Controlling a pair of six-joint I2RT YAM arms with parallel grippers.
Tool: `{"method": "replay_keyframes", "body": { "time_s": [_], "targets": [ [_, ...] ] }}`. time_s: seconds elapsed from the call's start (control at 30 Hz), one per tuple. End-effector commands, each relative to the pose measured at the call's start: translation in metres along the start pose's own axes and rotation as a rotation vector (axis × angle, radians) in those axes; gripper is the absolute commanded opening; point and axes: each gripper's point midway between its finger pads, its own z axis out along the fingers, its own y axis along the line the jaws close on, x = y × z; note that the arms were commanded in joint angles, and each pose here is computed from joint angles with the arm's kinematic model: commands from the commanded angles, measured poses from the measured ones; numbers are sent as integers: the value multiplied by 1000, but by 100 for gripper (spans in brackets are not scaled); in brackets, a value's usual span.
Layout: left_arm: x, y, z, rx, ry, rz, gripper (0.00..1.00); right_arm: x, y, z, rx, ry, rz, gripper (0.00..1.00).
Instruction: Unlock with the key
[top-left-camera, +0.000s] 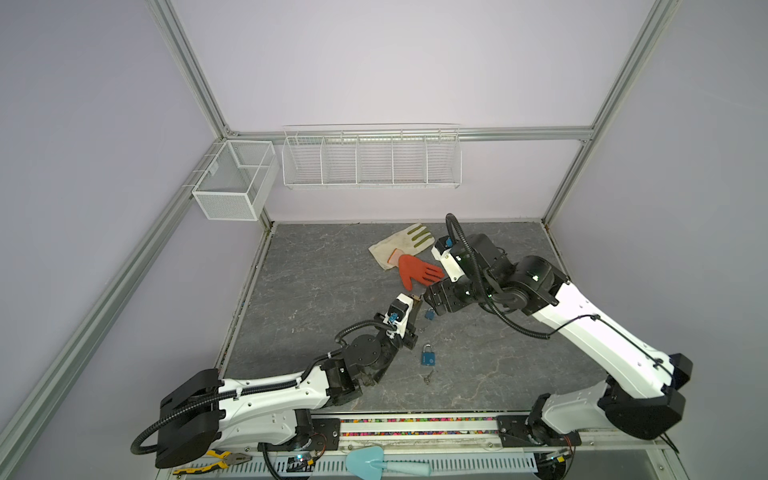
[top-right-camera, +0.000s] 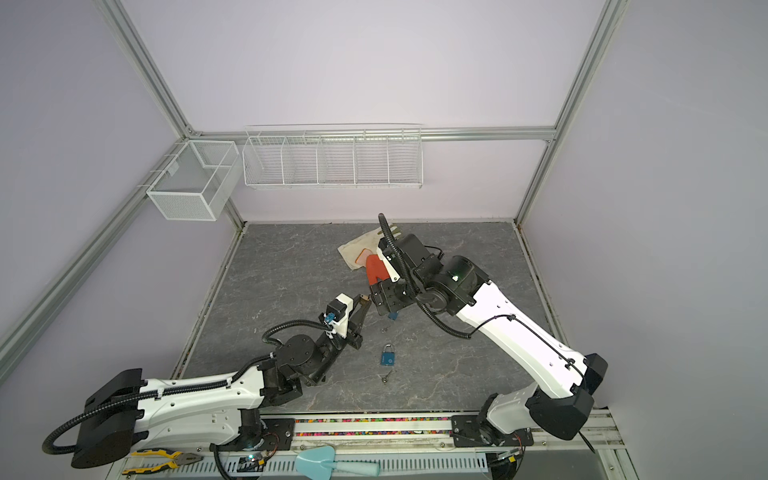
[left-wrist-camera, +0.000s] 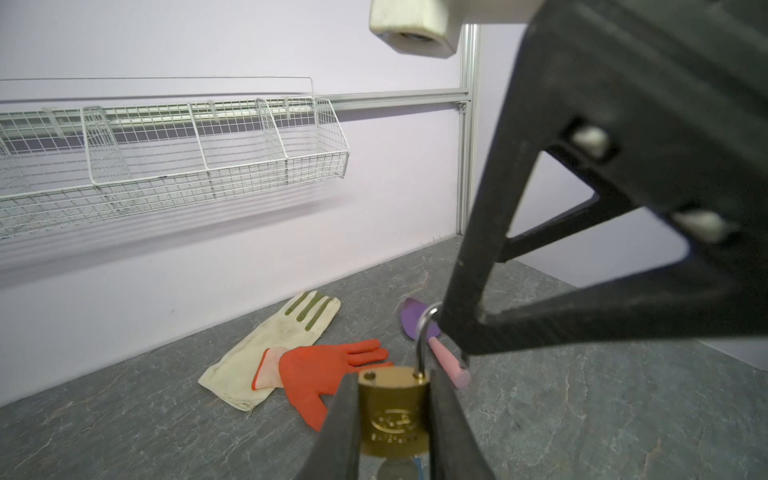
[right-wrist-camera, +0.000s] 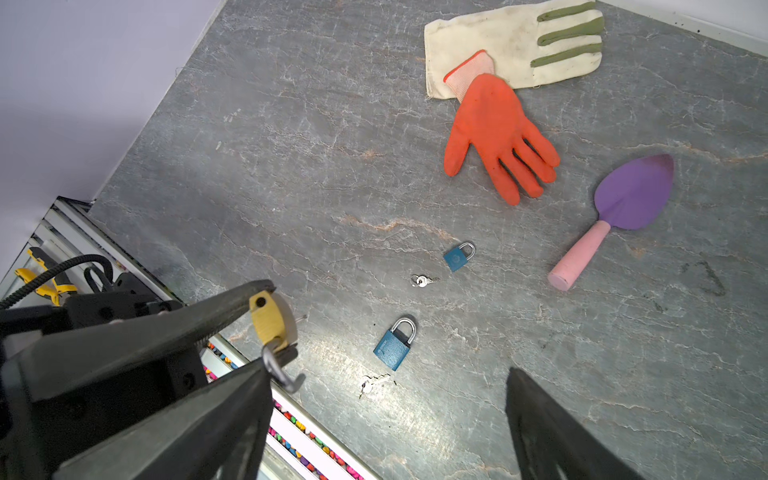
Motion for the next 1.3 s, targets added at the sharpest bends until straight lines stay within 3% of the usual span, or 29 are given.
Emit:
{"method": "replay_keyframes", "body": {
  "time_s": [0.0,0.23,0.47,0.77,1.07,1.27],
  "targets": [
    [-23,3,1,-12,-48,-42,0,1,-1,4,11,1,-23,89],
    [-9,24,0,-136,12,-70,0,-3,10,-10,-67,-41,-23,89],
    [50,67,-10,-309,291,-152,0,11,-4,8,-54,-47,81,93],
    [152,108,-29,-388,666,-431,0,38,-16,62,-93,-28,248,93],
    [209,118,-20,-460,903,-542,0,66,-25,102,-61,58,327,93],
    [238,123,-13,-539,1055,-523,0,78,-25,114,-65,101,350,93]
  ]
}}
